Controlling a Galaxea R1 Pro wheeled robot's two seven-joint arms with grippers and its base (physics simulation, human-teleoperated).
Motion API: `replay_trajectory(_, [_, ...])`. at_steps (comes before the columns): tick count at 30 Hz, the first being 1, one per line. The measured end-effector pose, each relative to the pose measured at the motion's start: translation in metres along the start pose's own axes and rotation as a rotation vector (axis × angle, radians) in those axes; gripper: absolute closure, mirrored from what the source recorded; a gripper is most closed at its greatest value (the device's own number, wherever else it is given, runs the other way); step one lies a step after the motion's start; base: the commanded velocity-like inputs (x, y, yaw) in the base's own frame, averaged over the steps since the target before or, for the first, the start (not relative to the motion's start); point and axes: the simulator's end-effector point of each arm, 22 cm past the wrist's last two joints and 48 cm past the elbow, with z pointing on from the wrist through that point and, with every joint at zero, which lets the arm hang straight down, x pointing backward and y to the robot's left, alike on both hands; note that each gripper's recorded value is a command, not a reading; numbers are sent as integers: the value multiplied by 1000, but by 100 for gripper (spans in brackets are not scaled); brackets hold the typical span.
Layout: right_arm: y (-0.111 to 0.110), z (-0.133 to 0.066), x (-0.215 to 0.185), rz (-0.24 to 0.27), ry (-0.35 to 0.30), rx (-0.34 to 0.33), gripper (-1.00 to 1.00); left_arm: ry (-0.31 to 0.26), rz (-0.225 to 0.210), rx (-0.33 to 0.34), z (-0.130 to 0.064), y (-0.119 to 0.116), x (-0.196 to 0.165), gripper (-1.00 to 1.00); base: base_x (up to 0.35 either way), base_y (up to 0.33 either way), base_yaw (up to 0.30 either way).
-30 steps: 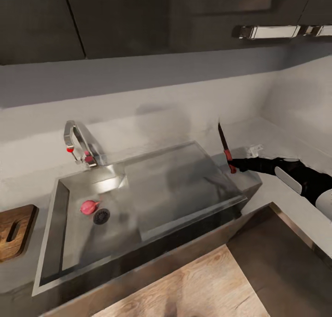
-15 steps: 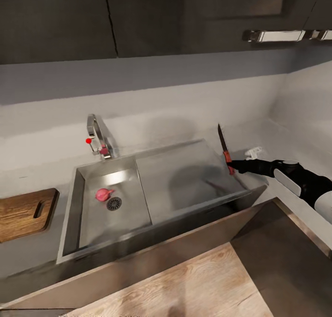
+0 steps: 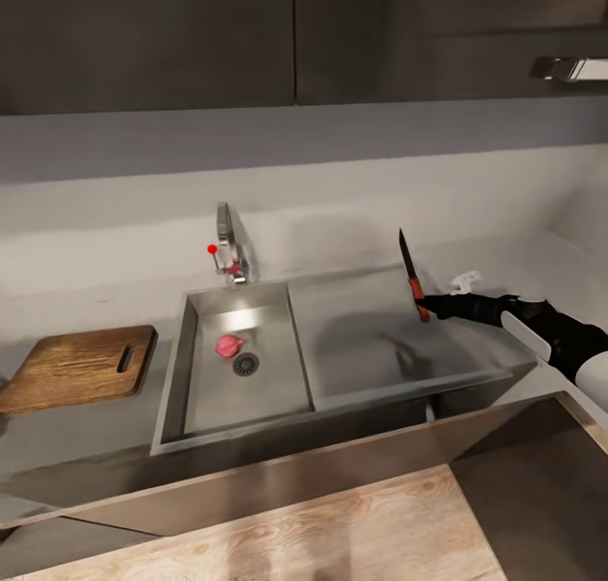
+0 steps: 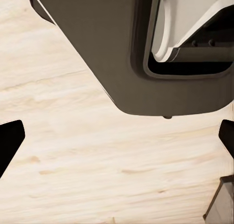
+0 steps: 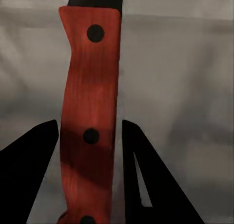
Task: In the kitchen, take the Vidalia onion out of the sink, dice it on the chopping board with the paring knife, put the diced onion into the bowl on the countertop, then place both the paring knife and the chopping board into the sink.
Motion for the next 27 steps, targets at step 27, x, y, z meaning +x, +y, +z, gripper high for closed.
replay_trajectory(27, [3,-7,-5,-2,-8,0,100,-17,0,-1,0,1,-7,-100,0,0,146])
